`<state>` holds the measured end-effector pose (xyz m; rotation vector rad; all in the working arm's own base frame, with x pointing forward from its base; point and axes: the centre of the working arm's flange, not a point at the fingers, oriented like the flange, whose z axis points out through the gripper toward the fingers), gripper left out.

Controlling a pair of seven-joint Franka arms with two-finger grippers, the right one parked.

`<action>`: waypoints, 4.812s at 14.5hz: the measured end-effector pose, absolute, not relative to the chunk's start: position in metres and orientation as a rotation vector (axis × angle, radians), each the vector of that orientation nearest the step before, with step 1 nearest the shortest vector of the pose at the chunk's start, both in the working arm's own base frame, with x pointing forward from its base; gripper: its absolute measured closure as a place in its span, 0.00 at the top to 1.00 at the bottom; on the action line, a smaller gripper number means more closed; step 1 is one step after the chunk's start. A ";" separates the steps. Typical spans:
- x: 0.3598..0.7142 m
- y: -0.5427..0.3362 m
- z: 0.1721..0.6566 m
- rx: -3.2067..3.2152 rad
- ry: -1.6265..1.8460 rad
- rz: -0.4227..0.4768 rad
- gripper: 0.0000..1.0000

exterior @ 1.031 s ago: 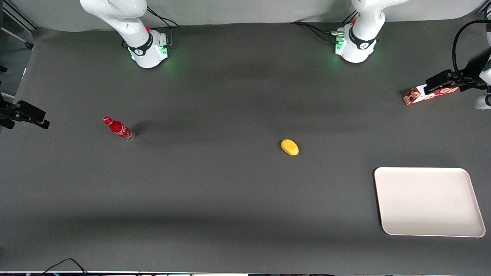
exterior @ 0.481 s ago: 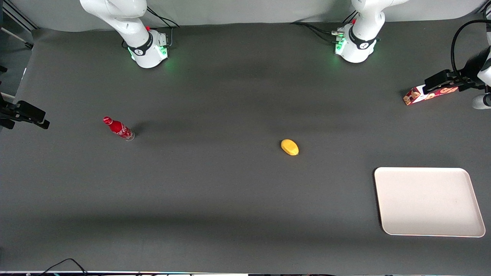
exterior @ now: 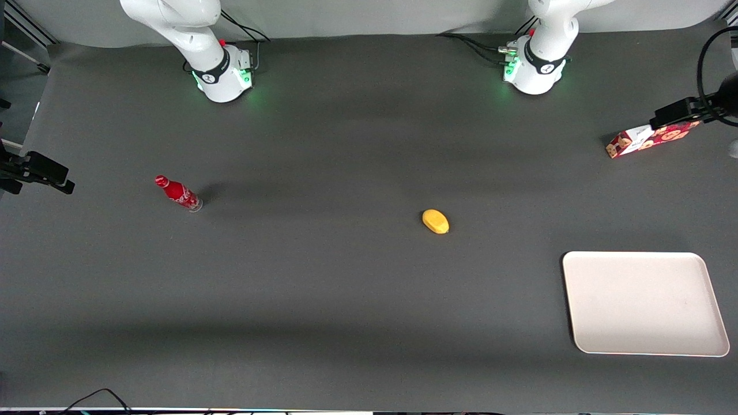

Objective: Place red cookie box on tray
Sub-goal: 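Lower the open left gripper over the red cookie box, then close the left gripper on the end of the red cookie box, then lift the red cookie box with the left gripper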

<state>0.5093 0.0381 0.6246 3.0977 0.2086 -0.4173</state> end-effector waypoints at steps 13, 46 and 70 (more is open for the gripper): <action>0.404 0.229 0.584 3.061 0.248 -0.493 1.00; 0.242 0.317 0.256 2.563 1.874 0.007 1.00; 0.263 0.319 0.230 2.639 1.870 0.085 0.07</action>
